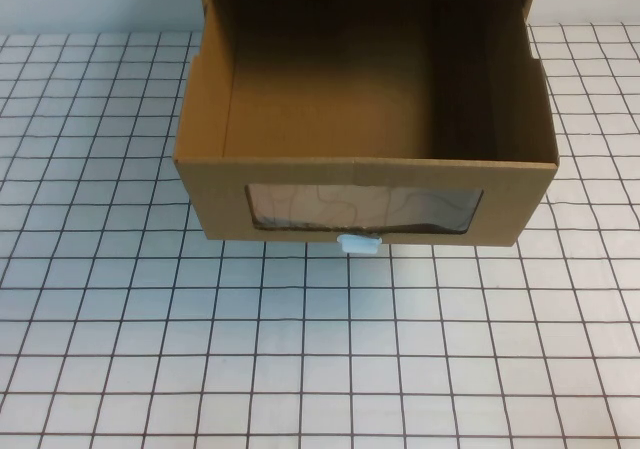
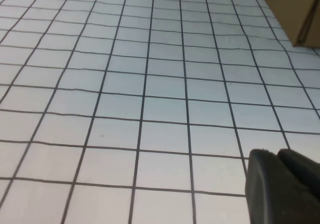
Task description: Close the shoe box
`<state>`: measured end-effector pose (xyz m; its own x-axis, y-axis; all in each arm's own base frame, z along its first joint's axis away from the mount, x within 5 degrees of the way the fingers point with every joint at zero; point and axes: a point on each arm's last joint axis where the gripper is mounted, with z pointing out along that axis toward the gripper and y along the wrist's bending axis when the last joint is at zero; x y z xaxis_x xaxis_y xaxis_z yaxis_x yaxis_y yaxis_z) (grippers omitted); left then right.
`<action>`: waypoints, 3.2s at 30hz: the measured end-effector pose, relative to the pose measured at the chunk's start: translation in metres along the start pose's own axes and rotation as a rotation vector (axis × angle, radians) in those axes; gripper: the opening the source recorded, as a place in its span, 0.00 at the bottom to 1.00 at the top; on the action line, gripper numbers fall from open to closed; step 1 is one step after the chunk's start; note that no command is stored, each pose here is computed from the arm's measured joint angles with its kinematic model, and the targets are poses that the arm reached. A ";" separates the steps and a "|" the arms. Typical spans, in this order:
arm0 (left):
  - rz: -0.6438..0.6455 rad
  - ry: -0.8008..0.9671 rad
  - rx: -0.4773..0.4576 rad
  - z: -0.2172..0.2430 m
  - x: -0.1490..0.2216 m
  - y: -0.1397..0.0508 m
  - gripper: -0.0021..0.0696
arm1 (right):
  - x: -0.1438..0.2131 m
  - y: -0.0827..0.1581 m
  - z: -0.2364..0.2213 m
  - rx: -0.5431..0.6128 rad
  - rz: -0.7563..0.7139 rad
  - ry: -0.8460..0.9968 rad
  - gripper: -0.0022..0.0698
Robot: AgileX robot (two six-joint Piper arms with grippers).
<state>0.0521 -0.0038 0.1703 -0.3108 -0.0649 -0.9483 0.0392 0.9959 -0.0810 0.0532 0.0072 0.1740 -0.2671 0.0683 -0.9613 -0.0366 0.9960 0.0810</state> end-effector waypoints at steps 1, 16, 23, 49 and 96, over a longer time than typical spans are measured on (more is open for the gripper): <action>-0.007 -0.001 0.001 0.000 0.000 0.000 0.03 | 0.000 0.000 0.000 -0.001 0.002 0.000 0.01; -0.840 -0.236 0.188 -0.004 -0.025 -0.007 0.03 | -0.021 0.017 -0.004 -0.274 0.877 -0.131 0.01; -0.810 -0.280 0.186 -0.005 -0.029 -0.005 0.03 | -0.029 0.001 -0.005 -0.175 1.027 -0.285 0.01; 0.083 -0.023 0.251 0.001 -0.157 -0.036 0.03 | -0.074 0.018 0.034 -0.180 0.418 0.083 0.01; 0.352 -0.037 0.758 0.317 -0.324 -0.176 0.03 | -0.147 0.108 0.046 -1.023 -0.163 0.292 0.01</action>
<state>0.4463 -0.1773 0.3944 -0.1303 0.2268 -0.9652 0.7601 0.6479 0.0496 0.1325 0.1077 0.3125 -0.4010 -0.2126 -0.8911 -0.8447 0.4622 0.2699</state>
